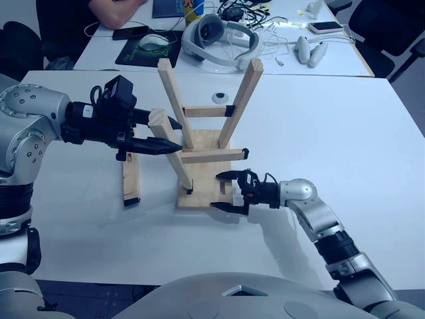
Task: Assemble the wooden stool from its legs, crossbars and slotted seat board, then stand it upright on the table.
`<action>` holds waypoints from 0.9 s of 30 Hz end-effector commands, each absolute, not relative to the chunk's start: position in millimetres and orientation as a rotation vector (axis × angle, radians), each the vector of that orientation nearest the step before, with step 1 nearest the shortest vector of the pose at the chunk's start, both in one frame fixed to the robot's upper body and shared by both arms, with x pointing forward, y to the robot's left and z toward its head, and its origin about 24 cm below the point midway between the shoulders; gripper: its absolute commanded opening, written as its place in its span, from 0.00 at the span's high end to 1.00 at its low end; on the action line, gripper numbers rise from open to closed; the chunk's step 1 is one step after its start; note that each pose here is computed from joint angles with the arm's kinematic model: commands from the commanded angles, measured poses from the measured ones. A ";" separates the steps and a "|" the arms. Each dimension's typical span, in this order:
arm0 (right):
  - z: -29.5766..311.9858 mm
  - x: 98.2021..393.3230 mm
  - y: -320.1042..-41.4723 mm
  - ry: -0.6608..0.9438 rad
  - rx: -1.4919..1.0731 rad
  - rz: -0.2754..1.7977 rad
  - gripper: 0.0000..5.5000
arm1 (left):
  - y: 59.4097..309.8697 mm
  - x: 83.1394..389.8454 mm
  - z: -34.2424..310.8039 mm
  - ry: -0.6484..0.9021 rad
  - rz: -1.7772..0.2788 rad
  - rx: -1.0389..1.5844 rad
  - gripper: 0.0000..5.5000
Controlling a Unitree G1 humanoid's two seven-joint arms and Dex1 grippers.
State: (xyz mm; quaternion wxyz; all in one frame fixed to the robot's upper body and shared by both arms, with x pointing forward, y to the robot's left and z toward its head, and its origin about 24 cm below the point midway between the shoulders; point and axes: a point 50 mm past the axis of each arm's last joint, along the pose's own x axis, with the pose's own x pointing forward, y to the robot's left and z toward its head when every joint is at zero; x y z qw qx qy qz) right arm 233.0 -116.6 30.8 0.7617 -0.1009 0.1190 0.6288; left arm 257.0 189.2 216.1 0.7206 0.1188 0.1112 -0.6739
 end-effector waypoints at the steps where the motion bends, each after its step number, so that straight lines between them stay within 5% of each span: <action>1: 11.8 227.4 -120.8 0.404 -0.308 1.393 0.20 | 186.1 258.3 209.7 0.313 -1.519 0.275 0.62; 8: -10.1 208.7 -134.9 0.576 -0.480 1.418 0.20 | 186.3 263.4 215.3 0.329 -1.555 0.315 0.62; 17: -13.4 200.6 -137.2 0.609 -0.466 1.405 0.20 | 194.5 256.9 205.9 0.383 -1.552 0.336 0.62; 27: -15.4 194.7 -138.0 0.639 -0.467 1.418 0.20 | 191.4 264.7 205.5 0.247 -1.475 0.451 0.62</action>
